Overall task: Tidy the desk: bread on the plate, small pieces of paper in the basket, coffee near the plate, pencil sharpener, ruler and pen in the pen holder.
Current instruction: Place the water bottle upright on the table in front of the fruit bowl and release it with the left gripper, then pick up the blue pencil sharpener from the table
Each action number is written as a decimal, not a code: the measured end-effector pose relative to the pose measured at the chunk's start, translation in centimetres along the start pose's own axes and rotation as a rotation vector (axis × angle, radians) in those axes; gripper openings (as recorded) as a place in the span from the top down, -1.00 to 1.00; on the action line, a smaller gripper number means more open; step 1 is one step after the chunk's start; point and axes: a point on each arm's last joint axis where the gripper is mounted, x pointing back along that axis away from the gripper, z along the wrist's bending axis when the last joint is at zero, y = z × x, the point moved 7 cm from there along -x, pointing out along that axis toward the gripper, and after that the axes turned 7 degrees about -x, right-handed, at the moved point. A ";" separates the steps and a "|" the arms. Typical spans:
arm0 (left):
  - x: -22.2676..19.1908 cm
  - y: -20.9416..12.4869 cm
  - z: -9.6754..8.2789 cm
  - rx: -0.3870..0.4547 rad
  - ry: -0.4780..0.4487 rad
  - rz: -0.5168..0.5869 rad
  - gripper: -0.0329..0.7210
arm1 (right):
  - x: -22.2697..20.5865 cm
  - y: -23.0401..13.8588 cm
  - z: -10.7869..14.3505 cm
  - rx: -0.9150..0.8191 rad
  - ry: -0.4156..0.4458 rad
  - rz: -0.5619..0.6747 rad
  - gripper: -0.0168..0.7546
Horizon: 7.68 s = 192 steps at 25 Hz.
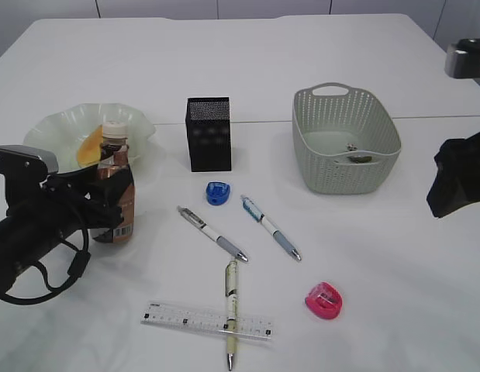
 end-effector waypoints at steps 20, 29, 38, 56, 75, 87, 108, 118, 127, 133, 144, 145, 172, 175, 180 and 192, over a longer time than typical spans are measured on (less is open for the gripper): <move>1.3 -0.6 -0.7 -0.020 -0.029 0.032 0.00 | 0.0 0.6 0.1 0.000 0.005 -0.036 -0.56; 1.5 -0.7 -0.4 -0.021 -0.012 0.038 -0.04 | 0.0 0.7 0.0 0.004 -0.001 -0.041 -0.56; 1.6 -0.8 -0.5 -0.022 -0.012 0.043 -0.14 | 0.0 0.7 0.0 0.005 -0.002 -0.042 -0.56; 3.4 -1.1 -0.8 -0.054 -0.018 0.111 -0.48 | 0.0 0.8 -0.5 0.024 -0.033 -0.048 -0.56; 5.4 4.1 -1.6 -0.116 -0.046 0.042 -0.58 | -0.8 0.8 -0.6 0.025 -0.039 -0.024 -0.56; 7.5 11.6 -2.1 -0.172 -0.045 -0.186 -0.58 | -0.8 0.2 -0.6 0.020 -0.038 0.013 -0.56; 13.7 12.6 4.5 0.159 0.336 0.112 -0.57 | 0.1 0.2 2.7 0.024 0.097 0.017 -0.56; 15.4 12.4 2.3 0.247 0.239 0.633 -0.57 | 2.9 5.6 6.2 0.042 0.145 -0.065 -0.56; 17.7 13.5 1.0 0.271 0.190 0.860 -0.57 | 0.2 10.9 12.2 0.060 0.176 -0.022 -0.56; 18.3 13.0 0.5 0.293 0.174 0.911 -0.54 | -5.7 13.8 17.1 0.082 0.151 0.005 -0.56; 18.5 12.9 0.4 0.296 0.171 0.926 -0.52 | -14.2 17.1 20.8 -0.020 0.138 0.021 -0.56; 18.5 12.9 0.4 0.296 0.171 0.926 -0.52 | -14.8 17.2 20.9 -0.028 0.137 0.022 -0.56; 18.4 13.0 0.4 0.295 0.172 0.920 -0.52 | -23.0 15.9 20.0 -0.101 0.044 0.092 -0.56; 18.4 13.0 0.4 0.295 0.172 0.920 -0.52 | -23.5 15.8 19.9 -0.105 0.040 0.099 -0.56; 18.4 13.0 0.4 0.295 0.172 0.920 -0.52 | -24.2 15.5 19.9 -0.109 0.034 0.108 -0.55; 18.4 13.0 0.4 0.295 0.172 0.920 -0.52 | -24.6 15.4 19.9 -0.113 0.033 0.108 -0.28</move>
